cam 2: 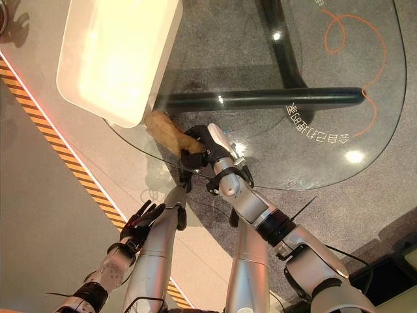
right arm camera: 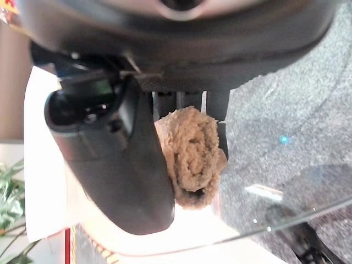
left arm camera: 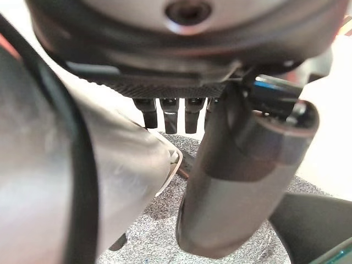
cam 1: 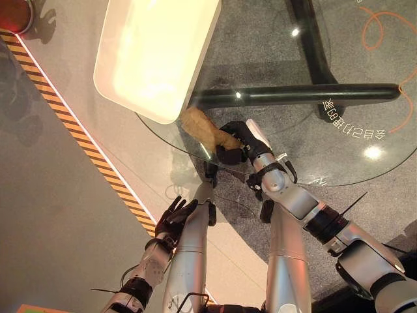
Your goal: Wipe the table with a cloth and put it in the basket.
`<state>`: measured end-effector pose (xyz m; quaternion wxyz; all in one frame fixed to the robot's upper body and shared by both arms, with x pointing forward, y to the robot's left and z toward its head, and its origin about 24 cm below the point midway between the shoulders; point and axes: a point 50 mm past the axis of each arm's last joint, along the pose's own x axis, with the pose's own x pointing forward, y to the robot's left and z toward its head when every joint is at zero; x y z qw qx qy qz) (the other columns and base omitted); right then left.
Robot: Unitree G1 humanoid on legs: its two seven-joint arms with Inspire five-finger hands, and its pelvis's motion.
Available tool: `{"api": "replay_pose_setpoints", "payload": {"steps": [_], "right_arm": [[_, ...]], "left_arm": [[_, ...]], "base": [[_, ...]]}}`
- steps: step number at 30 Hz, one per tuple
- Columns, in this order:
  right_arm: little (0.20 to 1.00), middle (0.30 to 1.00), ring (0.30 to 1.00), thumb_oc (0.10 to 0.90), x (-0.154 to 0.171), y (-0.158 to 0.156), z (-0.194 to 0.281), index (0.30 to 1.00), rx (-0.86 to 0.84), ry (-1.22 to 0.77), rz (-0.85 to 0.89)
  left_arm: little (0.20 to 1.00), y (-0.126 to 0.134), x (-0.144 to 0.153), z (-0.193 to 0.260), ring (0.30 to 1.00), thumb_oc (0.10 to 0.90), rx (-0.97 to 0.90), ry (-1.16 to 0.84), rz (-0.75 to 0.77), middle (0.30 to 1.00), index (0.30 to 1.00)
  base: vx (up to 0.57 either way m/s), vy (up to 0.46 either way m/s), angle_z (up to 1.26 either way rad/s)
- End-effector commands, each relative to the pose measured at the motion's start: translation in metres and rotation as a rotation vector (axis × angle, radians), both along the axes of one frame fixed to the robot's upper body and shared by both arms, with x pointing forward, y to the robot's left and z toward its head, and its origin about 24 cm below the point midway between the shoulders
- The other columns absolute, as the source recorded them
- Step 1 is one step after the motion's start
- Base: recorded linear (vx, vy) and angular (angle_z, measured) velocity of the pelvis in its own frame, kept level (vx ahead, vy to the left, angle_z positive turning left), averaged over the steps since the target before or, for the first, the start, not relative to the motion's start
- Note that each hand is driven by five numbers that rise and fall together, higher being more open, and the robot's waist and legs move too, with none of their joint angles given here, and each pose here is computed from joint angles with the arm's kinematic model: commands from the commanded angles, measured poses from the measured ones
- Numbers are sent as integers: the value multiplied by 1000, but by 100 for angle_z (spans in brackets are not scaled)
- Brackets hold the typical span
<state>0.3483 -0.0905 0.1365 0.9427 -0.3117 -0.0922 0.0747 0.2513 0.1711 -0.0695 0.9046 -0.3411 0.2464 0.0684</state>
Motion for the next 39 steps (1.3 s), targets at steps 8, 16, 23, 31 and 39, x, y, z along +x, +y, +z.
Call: {"api": "replay_pose_setpoints", "payload": {"steps": [8,16,23,31,39], "right_arm": [[200,300,300,100,13,-51,58,300,191,-298,-335],[200,300,300,100,21,-122,94,300,208,-416,-642],[200,300,300,100,13,-169,98,300,206,-467,-846],[200,300,300,100,-5,-218,87,300,301,-498,-1091],[200,300,300,100,-25,-249,76,300,423,-567,-1309]], "left_arm": [[900,-29,-23,-17,900,800,-65,68,-82,900,900],[900,-24,-20,-14,900,800,-68,41,-58,900,900],[900,-19,-22,-14,900,800,-85,33,-50,900,900],[900,-15,-21,-12,900,800,-90,18,-49,900,900],[900,-8,-24,-12,900,800,-80,22,-41,900,900]], "base": [[0,0,0],[-9,-5,-2],[-6,2,-5],[-3,-1,-3],[0,0,0]]}}
